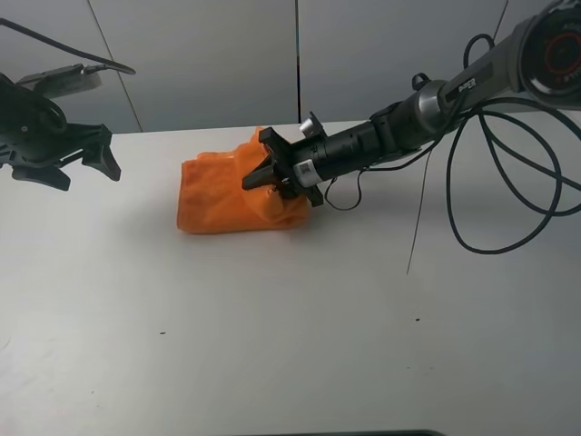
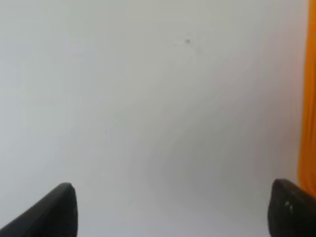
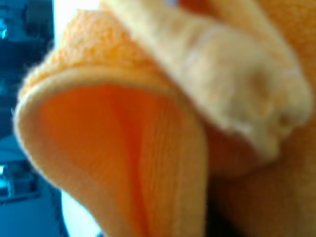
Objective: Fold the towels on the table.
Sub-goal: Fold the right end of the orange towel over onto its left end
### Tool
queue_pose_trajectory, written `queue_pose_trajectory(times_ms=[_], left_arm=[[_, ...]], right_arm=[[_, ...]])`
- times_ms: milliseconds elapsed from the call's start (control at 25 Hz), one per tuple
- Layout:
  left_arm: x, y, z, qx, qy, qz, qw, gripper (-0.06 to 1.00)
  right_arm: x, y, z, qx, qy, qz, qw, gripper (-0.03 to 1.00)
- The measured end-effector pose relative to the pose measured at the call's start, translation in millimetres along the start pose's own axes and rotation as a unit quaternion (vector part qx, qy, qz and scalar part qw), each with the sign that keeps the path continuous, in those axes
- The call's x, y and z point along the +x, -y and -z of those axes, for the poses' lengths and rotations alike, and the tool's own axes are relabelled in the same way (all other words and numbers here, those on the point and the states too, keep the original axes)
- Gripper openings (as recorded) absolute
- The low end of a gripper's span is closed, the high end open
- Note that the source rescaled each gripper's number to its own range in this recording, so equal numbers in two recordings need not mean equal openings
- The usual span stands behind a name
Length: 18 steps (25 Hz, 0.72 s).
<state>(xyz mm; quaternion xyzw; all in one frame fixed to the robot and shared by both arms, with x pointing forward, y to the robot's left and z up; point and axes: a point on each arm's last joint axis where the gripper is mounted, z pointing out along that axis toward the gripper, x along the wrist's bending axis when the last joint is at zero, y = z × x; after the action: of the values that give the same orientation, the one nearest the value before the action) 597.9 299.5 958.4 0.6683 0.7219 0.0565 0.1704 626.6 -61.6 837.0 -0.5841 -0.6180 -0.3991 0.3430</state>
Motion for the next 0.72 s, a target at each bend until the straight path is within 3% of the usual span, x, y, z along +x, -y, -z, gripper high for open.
queue_pose_trajectory(times_ms=[120, 200, 440, 720], left_arm=[[-5.3, -3.2, 26.4, -0.038, 0.007, -0.005, 0.999, 1.0], [-8.6, -4.3, 45.7, -0.065, 0.01, -0.01, 0.998, 1.0], [-16.9, -10.9, 93.5, -0.133, 0.016, -0.02, 0.991, 1.0], [-20.5, -16.4, 107.6, -0.141, 0.022, -0.023, 0.989, 1.0]], right_arm=[[16.8, -1.8, 6.7, 0.0, -0.017, 0.021, 1.0, 0.87], [26.9, -3.7, 11.5, -0.006, -0.02, 0.034, 0.999, 0.97], [51.9, 1.4, 4.8, -0.002, -0.026, 0.066, 0.997, 1.0], [106.2, 22.0, -37.8, 0.037, -0.06, 0.142, 0.987, 1.0]])
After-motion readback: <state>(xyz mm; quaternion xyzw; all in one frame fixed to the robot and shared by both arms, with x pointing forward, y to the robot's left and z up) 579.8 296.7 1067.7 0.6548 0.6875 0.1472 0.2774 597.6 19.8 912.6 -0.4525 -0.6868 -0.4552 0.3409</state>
